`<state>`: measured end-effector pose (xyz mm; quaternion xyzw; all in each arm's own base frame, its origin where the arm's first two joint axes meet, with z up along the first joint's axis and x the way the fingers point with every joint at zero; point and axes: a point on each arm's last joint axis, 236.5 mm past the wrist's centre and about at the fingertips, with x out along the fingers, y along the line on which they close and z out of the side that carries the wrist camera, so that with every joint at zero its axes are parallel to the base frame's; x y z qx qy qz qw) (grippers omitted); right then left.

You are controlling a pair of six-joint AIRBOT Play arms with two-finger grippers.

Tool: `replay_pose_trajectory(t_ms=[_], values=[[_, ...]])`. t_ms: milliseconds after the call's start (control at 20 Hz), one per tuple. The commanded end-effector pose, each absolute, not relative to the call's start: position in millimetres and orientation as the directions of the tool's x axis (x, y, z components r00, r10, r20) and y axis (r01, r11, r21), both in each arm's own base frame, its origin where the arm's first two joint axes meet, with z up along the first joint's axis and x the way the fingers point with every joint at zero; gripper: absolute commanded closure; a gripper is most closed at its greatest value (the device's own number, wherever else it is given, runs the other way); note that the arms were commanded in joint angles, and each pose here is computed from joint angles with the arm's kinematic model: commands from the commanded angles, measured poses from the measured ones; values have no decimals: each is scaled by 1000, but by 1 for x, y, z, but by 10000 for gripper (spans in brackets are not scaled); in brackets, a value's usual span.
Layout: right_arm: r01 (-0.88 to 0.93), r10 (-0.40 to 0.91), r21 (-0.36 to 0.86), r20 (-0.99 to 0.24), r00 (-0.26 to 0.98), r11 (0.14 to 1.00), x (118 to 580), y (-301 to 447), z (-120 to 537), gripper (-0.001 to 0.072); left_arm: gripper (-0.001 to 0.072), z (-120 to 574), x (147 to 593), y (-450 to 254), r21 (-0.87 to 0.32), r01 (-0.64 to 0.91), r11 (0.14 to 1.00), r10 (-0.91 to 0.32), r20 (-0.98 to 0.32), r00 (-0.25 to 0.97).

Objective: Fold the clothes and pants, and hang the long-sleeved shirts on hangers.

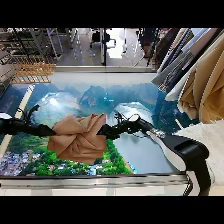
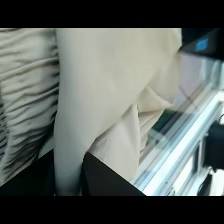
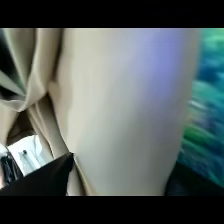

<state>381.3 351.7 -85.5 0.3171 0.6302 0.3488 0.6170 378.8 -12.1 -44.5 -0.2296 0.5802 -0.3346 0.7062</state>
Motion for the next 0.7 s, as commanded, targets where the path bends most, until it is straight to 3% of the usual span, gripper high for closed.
replay_pose_trajectory(t_ms=[0, 50, 150, 200, 300, 450, 550, 650], values=[[-83, 834, 837, -547, -68, 542, 379, 381, -94, 196, 547, -33, 387, -3, -749, 183, 636, -771, -614, 169], [-109, 839, 840, -540, -72, 531, 382, 394, -91, 225, 547, -31, 388, -2, -757, 179, 628, -778, -603, 178], [-149, 843, 838, -536, -41, 526, 395, 414, -89, 429, 547, -30, 387, -2, -762, 178, 623, -782, -598, 178], [-172, 841, 829, -541, -6, 532, 404, 420, -86, 656, 547, -29, 388, -2, -763, 178, 621, -783, -595, 180], [-217, 832, 813, -554, -7, 540, 404, 420, -75, 689, 547, -21, 393, -4, -779, 180, 600, -797, -566, 209], [-338, 749, 704, -662, 5, 624, 400, 389, -40, 691, 547, 21, 409, -7, -839, 208, 503, -848, -432, 308], [-379, 727, 655, -682, 77, 654, 409, 358, 12, 691, 547, 56, 414, -9, -857, 243, 455, -862, -355, 362], [-347, 741, 663, -647, 180, 663, 425, 321, 71, 692, 547, 80, 412, -9, -845, 261, 467, -851, -350, 392]])
